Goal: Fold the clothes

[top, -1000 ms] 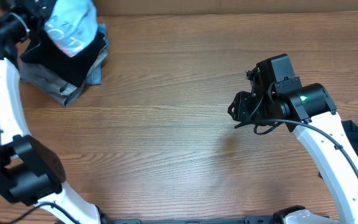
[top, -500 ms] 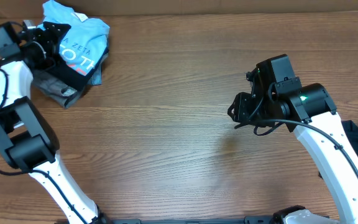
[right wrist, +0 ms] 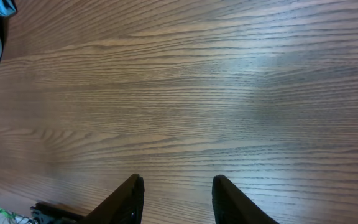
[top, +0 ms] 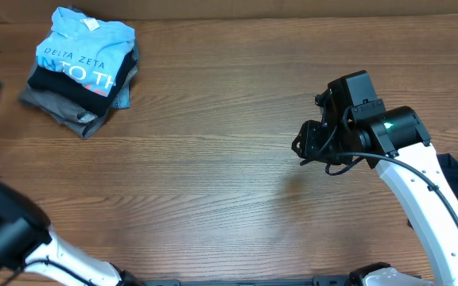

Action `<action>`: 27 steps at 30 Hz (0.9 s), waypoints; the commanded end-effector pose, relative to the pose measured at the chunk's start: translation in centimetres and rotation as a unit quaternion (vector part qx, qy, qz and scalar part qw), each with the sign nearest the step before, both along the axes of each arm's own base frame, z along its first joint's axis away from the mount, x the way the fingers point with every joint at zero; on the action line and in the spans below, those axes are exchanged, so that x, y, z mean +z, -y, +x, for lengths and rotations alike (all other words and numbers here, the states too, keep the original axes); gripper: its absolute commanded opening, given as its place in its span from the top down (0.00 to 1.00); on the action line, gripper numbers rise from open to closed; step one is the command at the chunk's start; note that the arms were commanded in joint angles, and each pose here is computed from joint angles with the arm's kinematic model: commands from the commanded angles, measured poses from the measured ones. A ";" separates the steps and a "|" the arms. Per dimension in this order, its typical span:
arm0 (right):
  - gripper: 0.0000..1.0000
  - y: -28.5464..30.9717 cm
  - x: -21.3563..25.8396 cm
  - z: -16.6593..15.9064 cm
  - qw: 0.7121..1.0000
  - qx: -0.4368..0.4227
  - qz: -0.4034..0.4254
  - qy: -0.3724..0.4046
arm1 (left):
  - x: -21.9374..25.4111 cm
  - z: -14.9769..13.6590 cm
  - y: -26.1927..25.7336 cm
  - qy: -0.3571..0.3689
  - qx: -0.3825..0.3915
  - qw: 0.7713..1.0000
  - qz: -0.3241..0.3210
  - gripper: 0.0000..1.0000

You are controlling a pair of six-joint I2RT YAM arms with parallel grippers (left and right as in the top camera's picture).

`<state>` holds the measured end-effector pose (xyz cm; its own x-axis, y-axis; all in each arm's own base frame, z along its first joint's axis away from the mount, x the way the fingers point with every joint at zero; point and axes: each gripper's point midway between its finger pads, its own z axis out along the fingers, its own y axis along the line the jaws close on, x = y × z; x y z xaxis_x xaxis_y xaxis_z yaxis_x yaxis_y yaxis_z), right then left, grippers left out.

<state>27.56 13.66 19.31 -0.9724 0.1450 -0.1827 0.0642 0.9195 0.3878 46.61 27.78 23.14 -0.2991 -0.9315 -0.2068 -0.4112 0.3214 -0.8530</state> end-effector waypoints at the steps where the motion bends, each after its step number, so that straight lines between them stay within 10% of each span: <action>1: 0.61 -0.1 0.3 0.2 1.000 0.000 0.003 0.005 | 5.5 -1.8 2.0 0.046 -0.046 0.995 0.081 0.00; 6: 0.58 0.3 1.7 1.1 0.999 0.003 -0.007 0.046 | 10.7 -5.2 9.5 0.094 -0.186 0.954 0.216 0.00; 11: 0.48 1.8 12.4 2.8 0.972 0.029 -0.047 0.226 | 15.0 -13.0 18.9 0.029 -0.260 0.868 0.422 0.00; 16: 0.34 2.2 22.9 0.0 0.926 0.046 -0.024 0.375 | 17.8 -19.6 26.0 0.040 -0.296 0.819 0.489 0.00; 19: 0.00 3.5 28.2 -4.0 0.891 0.036 -0.002 0.453 | 18.6 -25.2 29.2 0.056 -0.307 0.815 0.488 0.00; 27: 0.00 5.6 31.6 -10.2 0.852 0.023 0.020 0.522 | 17.7 -32.6 30.3 0.040 -0.296 0.825 0.479 0.00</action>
<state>17.98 8.37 50.90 -0.2982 0.1474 -0.9431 -0.3742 0.8909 0.2576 15.28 -3.09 41.27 -0.5856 -0.0164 -0.8104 0.1512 0.9800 -0.1291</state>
